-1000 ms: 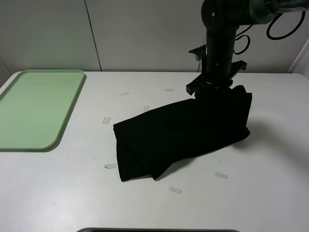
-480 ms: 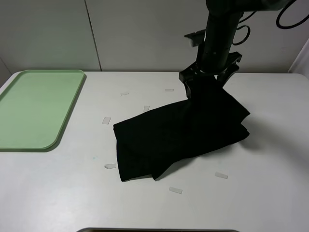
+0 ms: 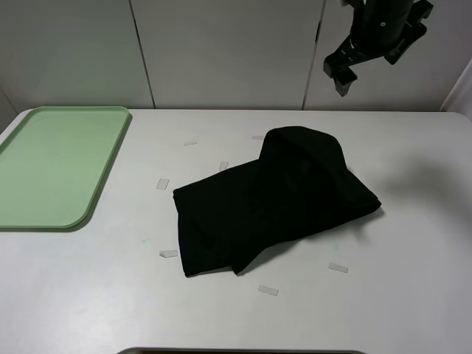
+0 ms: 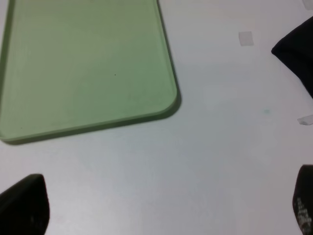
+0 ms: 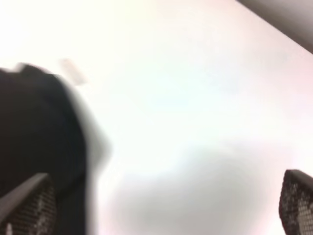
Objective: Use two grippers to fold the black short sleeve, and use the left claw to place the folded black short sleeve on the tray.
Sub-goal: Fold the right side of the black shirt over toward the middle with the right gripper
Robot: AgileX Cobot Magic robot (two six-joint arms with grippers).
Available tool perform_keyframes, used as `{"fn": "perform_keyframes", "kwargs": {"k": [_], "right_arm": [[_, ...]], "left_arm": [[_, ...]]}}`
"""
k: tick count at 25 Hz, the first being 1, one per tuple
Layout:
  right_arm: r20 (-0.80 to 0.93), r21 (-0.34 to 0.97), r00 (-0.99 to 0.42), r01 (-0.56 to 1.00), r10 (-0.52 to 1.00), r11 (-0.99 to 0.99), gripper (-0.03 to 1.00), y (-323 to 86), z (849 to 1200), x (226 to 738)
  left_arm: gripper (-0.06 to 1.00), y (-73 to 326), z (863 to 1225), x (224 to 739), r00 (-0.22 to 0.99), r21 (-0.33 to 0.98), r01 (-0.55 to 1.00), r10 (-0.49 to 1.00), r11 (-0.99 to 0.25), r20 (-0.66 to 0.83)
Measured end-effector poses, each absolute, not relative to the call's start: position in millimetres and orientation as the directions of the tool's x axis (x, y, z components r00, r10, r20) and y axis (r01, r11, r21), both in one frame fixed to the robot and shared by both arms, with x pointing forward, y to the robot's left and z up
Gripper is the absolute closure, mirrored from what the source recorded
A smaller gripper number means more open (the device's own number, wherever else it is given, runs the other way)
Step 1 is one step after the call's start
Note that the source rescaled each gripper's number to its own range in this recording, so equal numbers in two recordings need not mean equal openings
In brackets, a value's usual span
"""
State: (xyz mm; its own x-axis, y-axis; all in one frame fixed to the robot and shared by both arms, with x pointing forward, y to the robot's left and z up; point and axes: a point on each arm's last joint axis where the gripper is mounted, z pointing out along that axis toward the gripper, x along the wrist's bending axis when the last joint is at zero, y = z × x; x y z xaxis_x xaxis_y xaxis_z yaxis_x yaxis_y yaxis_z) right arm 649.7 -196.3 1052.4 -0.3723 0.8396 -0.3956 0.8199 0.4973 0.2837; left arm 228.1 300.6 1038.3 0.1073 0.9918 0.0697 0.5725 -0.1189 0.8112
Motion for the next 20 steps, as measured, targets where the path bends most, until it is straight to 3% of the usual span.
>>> {"fn": "perform_keyframes", "kwargs": {"k": [5,8,14,20], "right_arm": [[-0.358,0.239,-0.321,0.876,0.877,0.419,-0.03,-238.2,1010.7,661.3],[-0.293,0.196,-0.313,0.905,0.903,0.377,-0.03,-243.5,984.2,658.2],[-0.098,0.202,-0.305,0.926,0.947,0.319,-0.03,-207.6,970.0,648.2],[-0.041,0.208,-0.372,0.904,0.927,0.372,-0.03,-164.9,968.1,636.9]], "left_arm": [[-0.06,300.8,1038.3,228.1,0.106,0.811,0.573,0.992,-0.120,0.071],[-0.06,300.8,1038.3,228.1,0.106,0.811,0.573,0.992,-0.120,0.071],[-0.06,300.9,1038.4,228.2,0.106,0.812,0.572,0.992,-0.120,0.072],[-0.06,300.9,1038.4,228.2,0.106,0.812,0.572,0.992,-0.120,0.072]]}}
